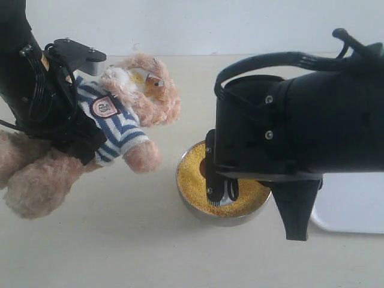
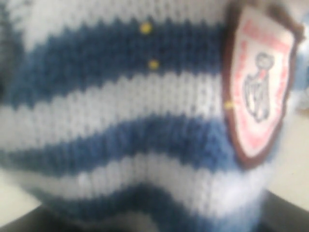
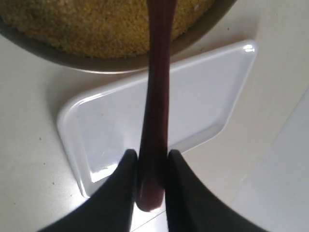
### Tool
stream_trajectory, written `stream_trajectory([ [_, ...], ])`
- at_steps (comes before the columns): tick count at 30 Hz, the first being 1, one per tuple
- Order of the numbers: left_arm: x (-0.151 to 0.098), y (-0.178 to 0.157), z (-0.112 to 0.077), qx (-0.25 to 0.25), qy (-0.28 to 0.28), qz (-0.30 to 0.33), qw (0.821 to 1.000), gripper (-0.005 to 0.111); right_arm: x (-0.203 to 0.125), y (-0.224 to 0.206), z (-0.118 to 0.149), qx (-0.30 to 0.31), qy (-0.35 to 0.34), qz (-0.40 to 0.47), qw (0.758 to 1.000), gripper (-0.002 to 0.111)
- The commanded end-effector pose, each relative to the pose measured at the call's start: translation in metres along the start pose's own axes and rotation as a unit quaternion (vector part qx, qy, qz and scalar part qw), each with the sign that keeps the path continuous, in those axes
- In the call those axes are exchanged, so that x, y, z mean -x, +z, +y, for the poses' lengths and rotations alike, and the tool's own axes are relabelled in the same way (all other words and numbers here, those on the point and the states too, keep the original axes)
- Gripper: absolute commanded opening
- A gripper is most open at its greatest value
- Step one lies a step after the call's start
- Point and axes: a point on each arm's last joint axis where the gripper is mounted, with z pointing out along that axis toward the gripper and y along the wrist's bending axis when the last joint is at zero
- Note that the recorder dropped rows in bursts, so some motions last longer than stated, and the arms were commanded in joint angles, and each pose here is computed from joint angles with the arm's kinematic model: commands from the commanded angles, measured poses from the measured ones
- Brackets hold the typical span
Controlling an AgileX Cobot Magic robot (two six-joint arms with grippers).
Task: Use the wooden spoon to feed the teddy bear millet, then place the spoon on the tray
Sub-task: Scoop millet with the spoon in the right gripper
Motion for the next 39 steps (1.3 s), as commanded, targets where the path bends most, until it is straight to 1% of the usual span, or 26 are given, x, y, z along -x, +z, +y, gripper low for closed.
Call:
stream_trajectory([
  [1, 0.000, -0.003, -0.002, -0.002, -0.004, -0.007, 1.000, 0.004, 0.001, -0.001, 0.001, -0.014, -0.008, 0.001, 1.000, 0.000],
  [5, -0.001, -0.003, -0.002, -0.004, -0.005, -0.007, 1.000, 0.004, 0.012, 0.013, 0.009, -0.006, -0.029, 0.026, 0.999, 0.000],
  [9, -0.001, -0.003, -0.002, -0.004, -0.005, -0.007, 1.000, 0.004, 0.012, 0.013, 0.009, -0.003, -0.027, 0.026, 0.999, 0.000],
  [15, -0.001, -0.003, -0.002, -0.004, -0.005, -0.005, 1.000, 0.004, 0.012, 0.012, 0.017, 0.039, -0.039, 0.025, 0.998, 0.000],
  [24, -0.001, -0.003, -0.002, -0.004, -0.005, -0.005, 1.000, 0.004, 0.015, 0.007, 0.010, 0.030, -0.012, 0.013, 0.999, 0.000],
  [39, -0.001, -0.003, -0.002, -0.004, -0.005, -0.005, 1.000, 0.004, 0.015, 0.006, 0.004, 0.010, -0.008, 0.011, 1.000, 0.000],
])
